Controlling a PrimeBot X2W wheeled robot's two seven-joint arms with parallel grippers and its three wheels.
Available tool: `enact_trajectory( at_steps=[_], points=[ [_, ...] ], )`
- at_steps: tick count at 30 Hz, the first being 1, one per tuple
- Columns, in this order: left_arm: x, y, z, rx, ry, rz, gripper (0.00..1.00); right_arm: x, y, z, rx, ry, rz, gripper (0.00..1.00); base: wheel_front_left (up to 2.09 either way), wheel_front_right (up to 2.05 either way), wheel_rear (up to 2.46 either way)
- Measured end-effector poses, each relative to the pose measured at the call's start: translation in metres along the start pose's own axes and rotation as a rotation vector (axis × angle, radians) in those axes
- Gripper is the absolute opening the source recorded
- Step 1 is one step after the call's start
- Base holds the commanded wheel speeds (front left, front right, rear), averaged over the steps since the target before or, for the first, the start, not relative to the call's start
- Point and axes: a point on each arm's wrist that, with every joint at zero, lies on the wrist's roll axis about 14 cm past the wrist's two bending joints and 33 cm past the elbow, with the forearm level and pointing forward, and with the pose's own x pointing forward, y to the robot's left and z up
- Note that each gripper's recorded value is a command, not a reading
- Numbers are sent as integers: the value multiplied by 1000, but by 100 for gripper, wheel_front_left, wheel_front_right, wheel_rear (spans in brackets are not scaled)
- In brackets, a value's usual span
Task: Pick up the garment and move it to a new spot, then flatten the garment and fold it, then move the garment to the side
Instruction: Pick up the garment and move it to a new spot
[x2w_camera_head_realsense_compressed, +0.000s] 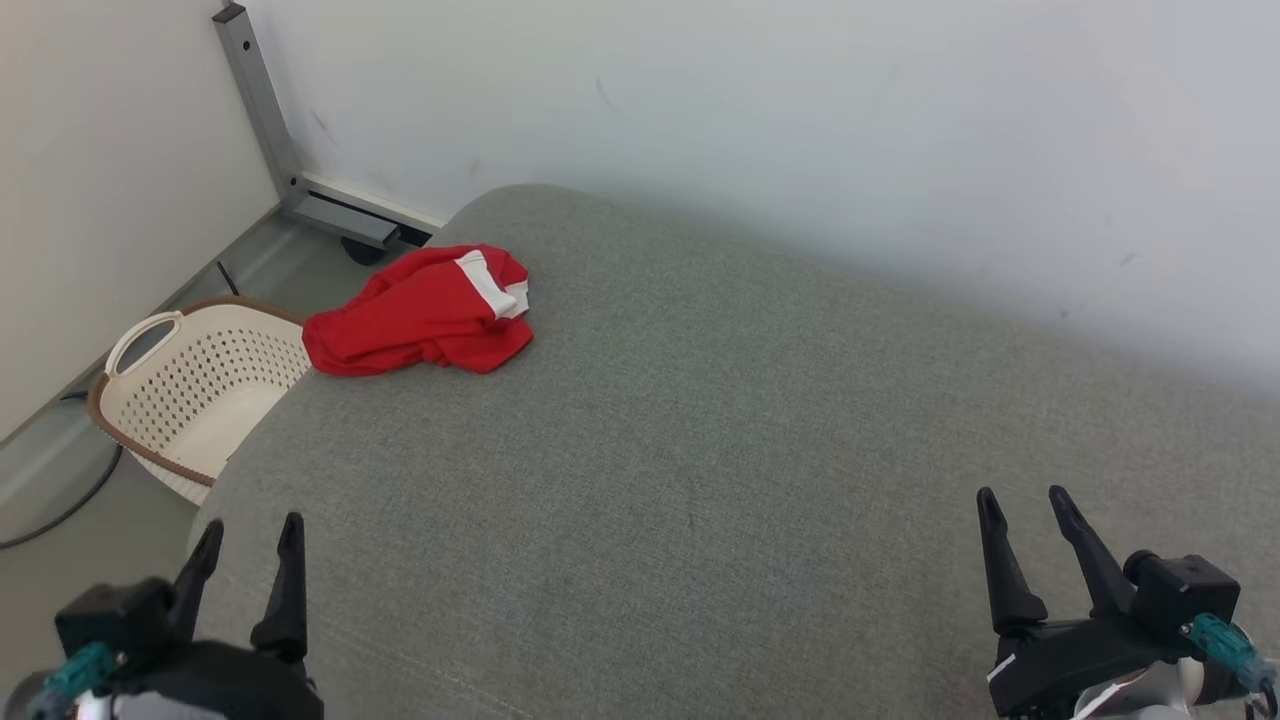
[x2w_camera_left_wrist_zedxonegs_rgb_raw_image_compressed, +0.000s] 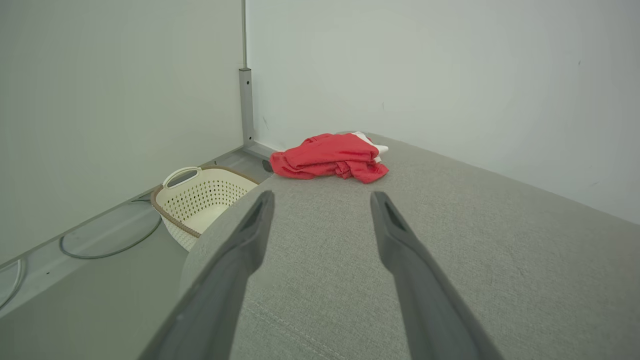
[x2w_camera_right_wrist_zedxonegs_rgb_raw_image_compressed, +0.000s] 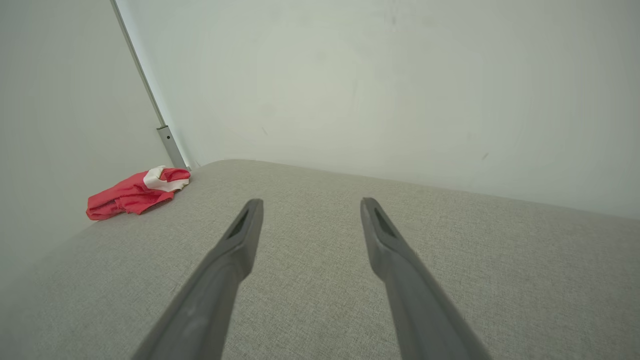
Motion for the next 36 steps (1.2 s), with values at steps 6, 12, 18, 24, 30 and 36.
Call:
enact_trajectory(
  at_steps=[6,12,18,24,30,36],
  points=[
    [44,-15,5,-2,49,-48,100,9,4,-4,-14,22,24,100,0,0,0],
    [92,-37,-7,14,172,-87,100,23,1,-2,-48,35,38,100,0,0,0],
    [137,-55,-26,136,297,-108,100,36,-15,0,-70,33,13,100,0,0,0],
    [180,-67,-41,240,378,-114,100,42,-32,-14,-78,72,-13,100,0,0,0],
    [222,-74,-61,323,459,-112,100,43,-52,-29,-82,108,-52,100,0,0,0],
    [242,-84,-93,388,541,-126,100,38,-74,-45,-81,144,-100,100,0,0,0]
  ],
)
